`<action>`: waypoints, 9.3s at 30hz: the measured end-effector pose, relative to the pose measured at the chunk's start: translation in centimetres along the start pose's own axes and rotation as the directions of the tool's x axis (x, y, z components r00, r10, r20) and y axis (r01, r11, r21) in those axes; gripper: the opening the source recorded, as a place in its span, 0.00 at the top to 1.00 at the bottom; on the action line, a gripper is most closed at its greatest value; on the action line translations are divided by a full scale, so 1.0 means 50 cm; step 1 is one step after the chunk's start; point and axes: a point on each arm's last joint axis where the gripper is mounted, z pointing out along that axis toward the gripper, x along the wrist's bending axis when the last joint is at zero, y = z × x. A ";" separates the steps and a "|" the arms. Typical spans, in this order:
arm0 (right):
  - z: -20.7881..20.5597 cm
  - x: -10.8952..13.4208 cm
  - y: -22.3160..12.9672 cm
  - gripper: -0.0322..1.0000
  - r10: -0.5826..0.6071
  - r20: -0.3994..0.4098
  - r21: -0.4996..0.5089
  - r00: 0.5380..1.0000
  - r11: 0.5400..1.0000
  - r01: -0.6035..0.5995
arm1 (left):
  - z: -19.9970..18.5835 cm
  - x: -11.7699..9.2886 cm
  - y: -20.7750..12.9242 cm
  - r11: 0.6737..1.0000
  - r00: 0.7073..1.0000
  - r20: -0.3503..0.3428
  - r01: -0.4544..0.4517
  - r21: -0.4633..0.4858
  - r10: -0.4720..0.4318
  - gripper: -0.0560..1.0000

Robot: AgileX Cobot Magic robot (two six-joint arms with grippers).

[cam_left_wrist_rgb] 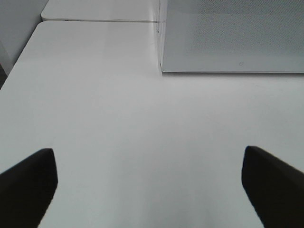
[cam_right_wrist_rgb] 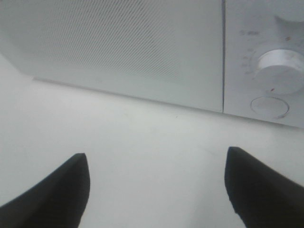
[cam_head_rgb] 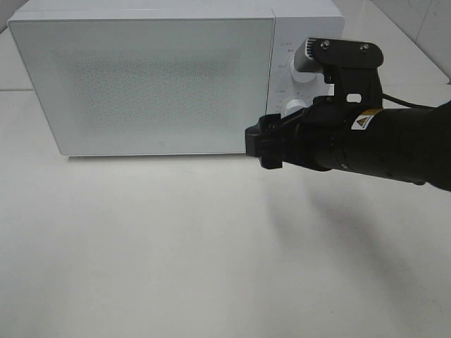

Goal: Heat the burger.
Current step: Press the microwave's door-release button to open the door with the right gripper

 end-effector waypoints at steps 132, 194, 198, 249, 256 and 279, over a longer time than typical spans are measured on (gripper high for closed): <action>-0.368 -0.163 0.051 0.23 0.013 0.349 -0.225 0.937 0.972 0.071 | 0.000 0.000 0.000 1.000 1.000 -0.002 -0.001 0.000 0.001 0.03; -0.036 -0.183 -0.118 0.23 0.102 0.444 -0.370 0.890 0.926 0.078 | 0.000 0.000 0.000 1.000 1.000 -0.002 -0.001 0.000 0.001 0.03; -0.032 -0.170 -0.124 0.23 0.105 0.442 -0.366 0.891 0.928 0.072 | 0.000 0.000 0.000 1.000 1.000 -0.002 -0.001 0.000 0.001 0.03; 0.044 -0.082 -0.117 0.36 0.767 -0.017 -0.518 0.642 0.542 -0.662 | 0.000 0.000 0.000 1.000 1.000 -0.002 -0.001 0.000 0.001 0.03; 0.045 -0.082 -0.120 0.46 0.864 -0.106 -0.494 0.492 0.384 -0.780 | 0.000 0.000 0.000 1.000 1.000 -0.002 -0.001 0.000 0.001 0.03; 0.053 -0.073 -0.133 0.96 0.966 -0.255 -0.338 0.040 -0.051 -0.940 | 0.000 0.000 0.000 1.000 1.000 -0.002 -0.001 0.000 0.001 0.03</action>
